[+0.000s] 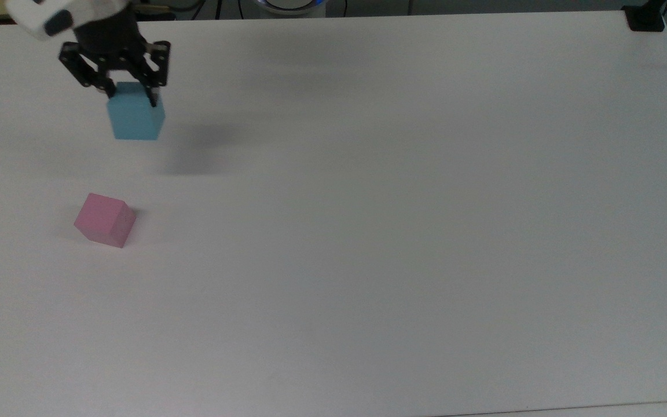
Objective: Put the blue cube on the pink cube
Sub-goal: 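Lift the light-blue cube and carry it over the pink cube, then lower the light-blue cube onto the pink cube's top face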
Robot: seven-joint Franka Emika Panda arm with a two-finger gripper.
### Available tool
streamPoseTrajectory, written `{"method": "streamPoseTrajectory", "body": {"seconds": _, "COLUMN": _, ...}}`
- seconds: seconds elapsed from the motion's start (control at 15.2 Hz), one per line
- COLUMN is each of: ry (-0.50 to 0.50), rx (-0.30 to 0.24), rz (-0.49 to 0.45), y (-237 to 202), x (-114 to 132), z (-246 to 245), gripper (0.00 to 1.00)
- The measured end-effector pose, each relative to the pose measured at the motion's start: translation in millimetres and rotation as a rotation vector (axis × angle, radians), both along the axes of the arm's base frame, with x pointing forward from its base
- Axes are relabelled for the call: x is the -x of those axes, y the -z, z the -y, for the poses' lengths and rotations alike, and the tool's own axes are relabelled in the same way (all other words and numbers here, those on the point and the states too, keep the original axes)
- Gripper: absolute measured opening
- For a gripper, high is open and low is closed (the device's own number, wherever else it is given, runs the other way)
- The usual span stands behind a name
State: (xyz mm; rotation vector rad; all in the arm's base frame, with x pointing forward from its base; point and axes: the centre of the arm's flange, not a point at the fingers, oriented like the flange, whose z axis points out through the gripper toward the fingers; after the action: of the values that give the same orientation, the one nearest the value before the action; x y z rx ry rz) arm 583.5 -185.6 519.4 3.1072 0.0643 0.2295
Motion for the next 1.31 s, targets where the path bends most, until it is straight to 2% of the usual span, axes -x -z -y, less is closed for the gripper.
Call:
{"method": "streamPoseTrajectory", "body": {"seconds": 0.2, "ry": 0.055, "rx": 0.021, "rz": 0.056, "y": 16, "x": -4, "z": 40, "gripper": 0.53}}
{"method": "streamPoseTrajectory", "body": {"seconds": 0.39, "ry": 0.11, "rx": 0.023, "rz": 0.072, "y": 85, "x": -42, "z": 60, "gripper": 0.53}}
{"method": "streamPoseTrajectory", "body": {"seconds": 0.53, "ry": 0.129, "rx": 0.033, "rz": 0.066, "y": 105, "x": -57, "z": 74, "gripper": 0.53}}
{"method": "streamPoseTrajectory", "body": {"seconds": 0.79, "ry": 0.143, "rx": 0.049, "rz": 0.083, "y": 102, "x": -66, "z": 88, "gripper": 0.53}}
{"method": "streamPoseTrajectory", "body": {"seconds": 1.05, "ry": 0.154, "rx": 0.027, "rz": 0.107, "y": 96, "x": -69, "z": 86, "gripper": 0.53}}
{"method": "streamPoseTrajectory", "body": {"seconds": 1.31, "ry": 0.149, "rx": 0.028, "rz": 0.123, "y": 89, "x": -73, "z": 84, "gripper": 0.53}}
